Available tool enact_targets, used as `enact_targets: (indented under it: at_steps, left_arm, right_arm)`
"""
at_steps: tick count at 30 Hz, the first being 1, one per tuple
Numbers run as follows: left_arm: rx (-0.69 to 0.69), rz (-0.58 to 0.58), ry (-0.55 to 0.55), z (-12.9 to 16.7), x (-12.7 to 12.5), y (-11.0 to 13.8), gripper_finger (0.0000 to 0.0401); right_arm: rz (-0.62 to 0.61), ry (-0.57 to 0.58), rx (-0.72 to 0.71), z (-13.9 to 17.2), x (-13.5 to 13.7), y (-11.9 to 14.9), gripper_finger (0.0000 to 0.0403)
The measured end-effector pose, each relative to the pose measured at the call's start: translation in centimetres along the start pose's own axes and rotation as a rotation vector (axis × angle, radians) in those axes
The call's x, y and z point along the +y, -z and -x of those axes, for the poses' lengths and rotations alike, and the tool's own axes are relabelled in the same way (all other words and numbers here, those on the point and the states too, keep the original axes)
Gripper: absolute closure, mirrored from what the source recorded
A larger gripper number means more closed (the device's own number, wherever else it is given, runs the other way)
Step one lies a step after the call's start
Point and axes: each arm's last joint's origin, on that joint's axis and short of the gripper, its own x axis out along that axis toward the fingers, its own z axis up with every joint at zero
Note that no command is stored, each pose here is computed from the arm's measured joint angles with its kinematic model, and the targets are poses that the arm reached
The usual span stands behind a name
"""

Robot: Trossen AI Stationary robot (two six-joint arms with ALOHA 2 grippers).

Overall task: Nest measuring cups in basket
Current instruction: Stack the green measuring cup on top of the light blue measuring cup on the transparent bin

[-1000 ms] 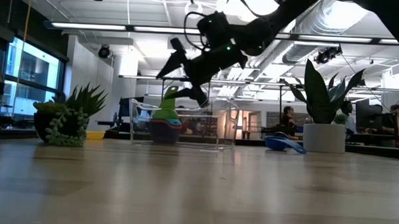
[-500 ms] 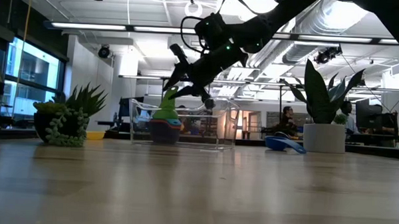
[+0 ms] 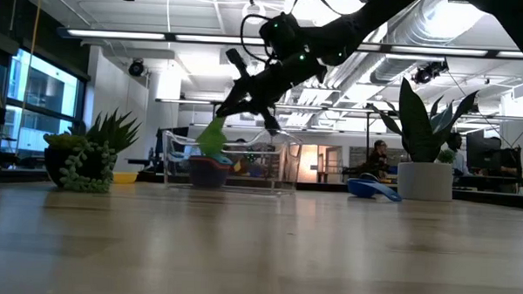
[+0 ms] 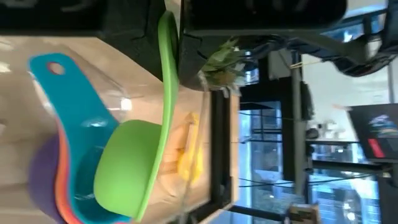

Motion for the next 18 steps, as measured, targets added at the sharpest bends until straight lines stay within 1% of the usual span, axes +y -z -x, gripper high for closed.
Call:
enact_targets:
  at_steps: [4,7,8,10,11,14,16,18]
  left_arm:
    - [-0.003,0.002,0.002,0.0,0.0,0.0,0.0186]
    - [-0.003,0.002,0.002,0.0,0.0,0.0,0.0186]
    - [-0.003,0.002,0.002,0.0,0.0,0.0,0.0186]
    - [-0.001,0.003,0.006,0.0,0.0,0.0,0.0186]
    - [0.0,0.003,0.007,0.0,0.0,0.0,0.0186]
    - [0.0,0.003,0.007,0.0,0.0,0.0,0.0186]
    - [0.0,0.005,0.007,0.0,0.0,0.0,0.0186]
    - [0.0,0.005,0.008,0.0,0.0,0.0,0.0186]
  right_arm:
    - [0.022,-0.034,-0.003,0.9,1.0,-0.3,0.0397]
    - [0.126,-0.046,0.011,1.2,1.3,-0.3,0.04]
    - [0.18,-0.057,0.013,1.3,1.5,-0.1,0.04]
    - [0.281,-0.087,0.018,1.3,1.7,0.4,0.04]
    - [0.307,-0.105,0.017,1.2,1.5,0.9,0.04]
    - [0.307,-0.178,0.013,1.0,-0.4,1.9,0.0401]
    - [0.257,-0.271,0.008,1.3,-2.4,2.2,0.0401]
    - [0.188,-0.361,-0.04,2.0,-4.5,2.4,0.0402]
